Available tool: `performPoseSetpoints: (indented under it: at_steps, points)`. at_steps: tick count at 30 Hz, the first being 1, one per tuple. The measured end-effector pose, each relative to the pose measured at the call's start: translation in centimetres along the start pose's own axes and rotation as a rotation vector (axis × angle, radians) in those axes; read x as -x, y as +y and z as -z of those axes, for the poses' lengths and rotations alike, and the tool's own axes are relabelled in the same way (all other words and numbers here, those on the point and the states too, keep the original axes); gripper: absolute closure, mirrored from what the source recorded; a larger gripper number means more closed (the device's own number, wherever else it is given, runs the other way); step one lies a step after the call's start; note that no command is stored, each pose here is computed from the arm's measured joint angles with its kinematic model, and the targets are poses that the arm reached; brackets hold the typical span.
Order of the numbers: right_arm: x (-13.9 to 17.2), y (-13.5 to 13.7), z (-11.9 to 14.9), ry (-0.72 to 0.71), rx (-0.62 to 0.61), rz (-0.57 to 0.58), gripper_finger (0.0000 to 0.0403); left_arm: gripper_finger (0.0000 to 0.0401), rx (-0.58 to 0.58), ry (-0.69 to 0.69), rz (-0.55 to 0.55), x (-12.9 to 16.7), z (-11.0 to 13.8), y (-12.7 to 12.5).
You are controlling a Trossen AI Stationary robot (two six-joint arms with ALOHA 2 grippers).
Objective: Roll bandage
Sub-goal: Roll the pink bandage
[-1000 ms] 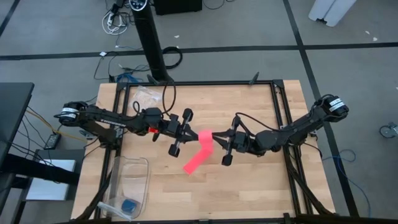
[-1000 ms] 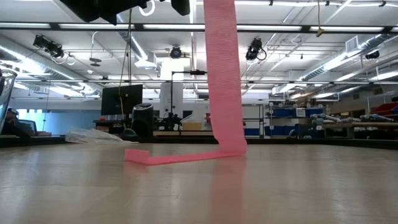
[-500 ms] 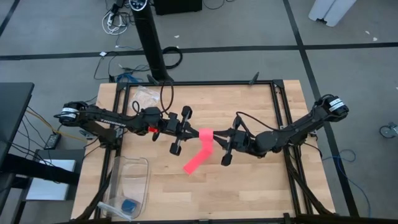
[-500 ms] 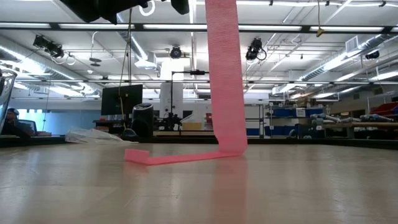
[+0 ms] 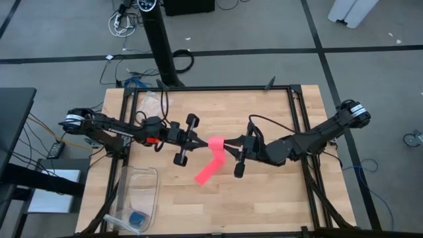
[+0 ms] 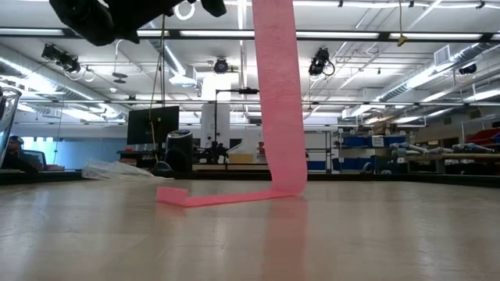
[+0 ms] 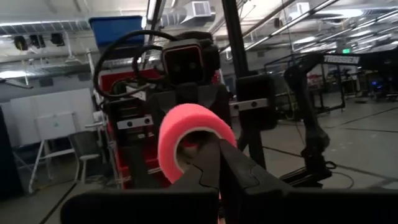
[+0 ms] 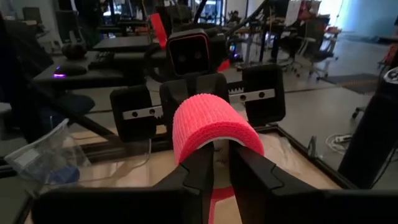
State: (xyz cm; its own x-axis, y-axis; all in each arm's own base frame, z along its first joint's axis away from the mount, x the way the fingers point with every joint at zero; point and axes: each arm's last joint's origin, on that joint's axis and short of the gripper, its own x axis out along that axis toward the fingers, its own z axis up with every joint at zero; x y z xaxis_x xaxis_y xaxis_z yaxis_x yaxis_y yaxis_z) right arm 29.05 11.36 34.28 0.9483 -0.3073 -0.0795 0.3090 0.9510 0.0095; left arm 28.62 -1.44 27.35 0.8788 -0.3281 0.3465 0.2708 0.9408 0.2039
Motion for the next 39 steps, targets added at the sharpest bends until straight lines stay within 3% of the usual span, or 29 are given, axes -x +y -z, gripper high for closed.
performPoseSetpoints:
  at_steps: [11, 19, 24, 33, 39]
  points:
    - [-1.2, -1.4, -0.6, 0.026, -0.059, -0.067, 0.0345, 0.0396, 0.021, 0.004, 0.006, 0.1, 0.1, -0.1]
    - [-1.2, -1.5, -0.5, 0.035, -0.062, -0.060, 0.0345, 0.0398, 0.023, 0.015, -0.051, 0.1, 0.3, 0.3]
    - [-1.6, -1.3, 0.1, 0.074, -0.035, -0.135, 0.0349, 0.0399, 0.039, 0.076, -0.132, 0.0, 1.6, 0.7]
    - [-1.6, -1.4, 0.3, 0.099, -0.003, -0.122, 0.0359, 0.0399, 0.062, 0.041, -0.104, -0.3, 2.6, 0.8]
    - [-1.3, -1.2, 0.2, 0.092, 0.001, -0.113, 0.0339, 0.0400, 0.059, 0.031, -0.090, -0.3, 2.5, 0.7]
